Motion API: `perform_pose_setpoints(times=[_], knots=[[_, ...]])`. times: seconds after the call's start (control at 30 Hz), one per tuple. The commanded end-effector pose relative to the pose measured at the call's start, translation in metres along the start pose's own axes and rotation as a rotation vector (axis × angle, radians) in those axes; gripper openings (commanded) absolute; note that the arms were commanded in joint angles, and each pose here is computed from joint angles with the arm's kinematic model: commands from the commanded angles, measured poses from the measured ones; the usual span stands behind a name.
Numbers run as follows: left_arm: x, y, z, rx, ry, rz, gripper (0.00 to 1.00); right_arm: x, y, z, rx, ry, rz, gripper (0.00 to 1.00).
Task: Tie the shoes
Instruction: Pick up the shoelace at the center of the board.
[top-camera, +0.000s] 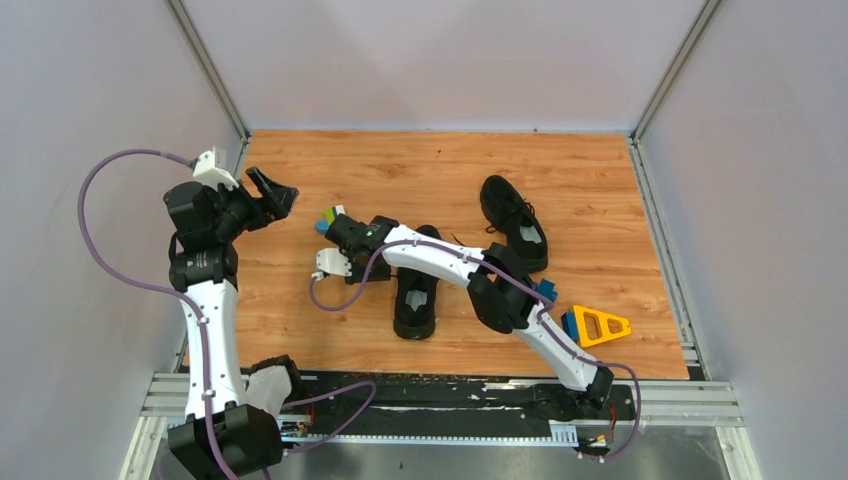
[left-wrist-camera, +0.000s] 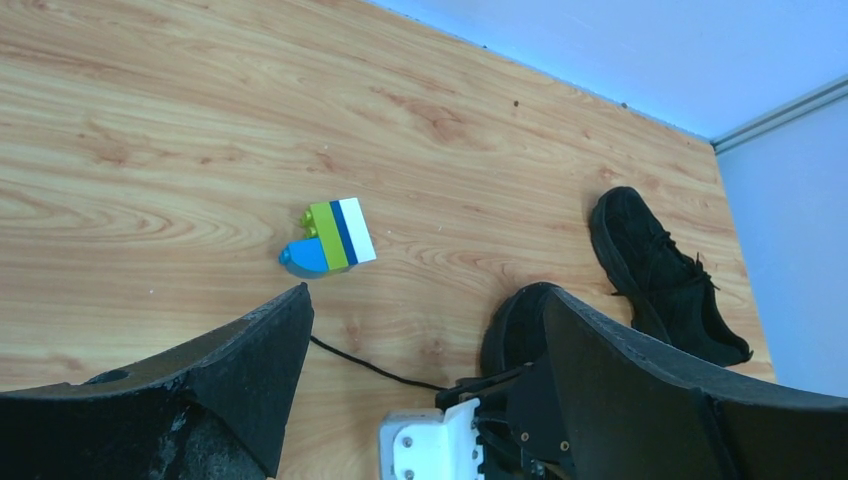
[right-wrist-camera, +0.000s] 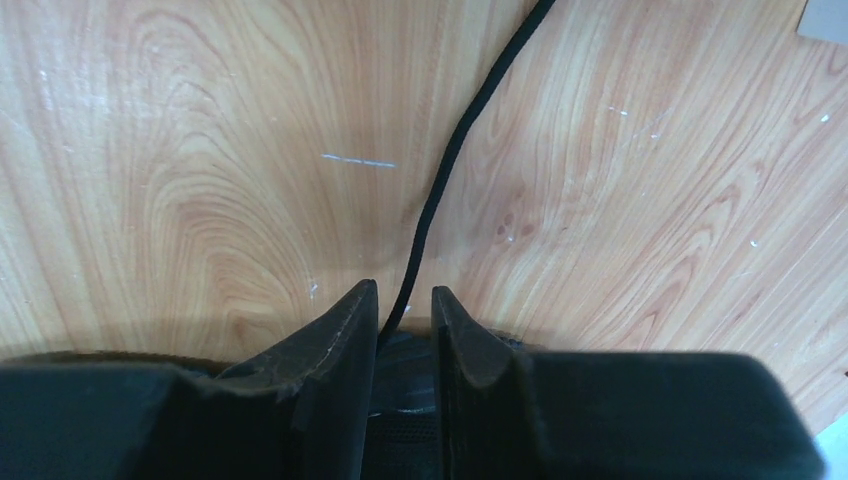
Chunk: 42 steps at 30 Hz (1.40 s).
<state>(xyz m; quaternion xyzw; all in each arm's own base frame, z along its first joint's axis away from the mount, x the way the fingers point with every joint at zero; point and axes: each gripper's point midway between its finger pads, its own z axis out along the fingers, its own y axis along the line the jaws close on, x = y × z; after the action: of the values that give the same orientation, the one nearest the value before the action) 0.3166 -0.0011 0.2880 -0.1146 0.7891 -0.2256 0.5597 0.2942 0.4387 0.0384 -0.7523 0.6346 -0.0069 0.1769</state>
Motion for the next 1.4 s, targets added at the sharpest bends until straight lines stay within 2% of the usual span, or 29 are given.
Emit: perform_pose_setpoints(times=[0.0, 0.1, 0.17, 0.2, 0.37, 0.5, 0.67, 0.77, 0.97, 1.1, 1.23, 1.37], knots=[[-0.005, -0.005, 0.002, 0.028, -0.022, 0.006, 0.92, 0.004, -0.008, -0.013, 0.026, 0.005, 0.038, 0.25], [-0.005, -0.005, 0.003, 0.030, -0.022, 0.002, 0.92, 0.001, -0.007, -0.015, 0.018, -0.010, 0.043, 0.16], [-0.004, -0.004, 0.003, 0.029, -0.022, 0.001, 0.91, -0.004, -0.008, -0.020, 0.014, -0.033, 0.046, 0.02], [-0.004, -0.003, 0.004, 0.026, -0.022, 0.007, 0.91, -0.008, -0.010, -0.023, 0.018, -0.048, 0.053, 0.00], [-0.006, 0.000, 0.013, 0.063, -0.028, 0.119, 0.89, -0.030, -0.028, -0.066, 0.035, -0.201, 0.123, 0.00], [-0.007, -0.011, 0.027, 0.193, -0.051, 0.262, 0.83, -0.026, -0.045, -0.102, 0.030, -0.314, 0.206, 0.00], [0.003, -0.033, 0.040, 0.397, -0.062, 0.454, 0.76, -0.012, -0.057, -0.136, -0.059, -0.451, 0.363, 0.00], [0.025, -0.047, 0.041, 0.547, -0.018, 0.499, 0.72, -0.003, -0.063, -0.150, -0.108, -0.510, 0.427, 0.00], [0.091, -0.092, 0.041, 0.836, 0.066, 0.630, 0.72, 0.001, -0.068, -0.172, -0.192, -0.606, 0.507, 0.00], [0.131, -0.106, 0.050, 0.952, 0.088, 0.680, 0.73, 0.000, -0.064, -0.181, -0.263, -0.663, 0.513, 0.00], [0.155, -0.118, 0.057, 1.048, 0.082, 0.740, 0.74, 0.002, -0.061, -0.181, -0.298, -0.683, 0.507, 0.00], [0.172, -0.125, 0.063, 1.079, 0.064, 0.816, 0.74, 0.000, -0.055, -0.185, -0.355, -0.718, 0.500, 0.00]])
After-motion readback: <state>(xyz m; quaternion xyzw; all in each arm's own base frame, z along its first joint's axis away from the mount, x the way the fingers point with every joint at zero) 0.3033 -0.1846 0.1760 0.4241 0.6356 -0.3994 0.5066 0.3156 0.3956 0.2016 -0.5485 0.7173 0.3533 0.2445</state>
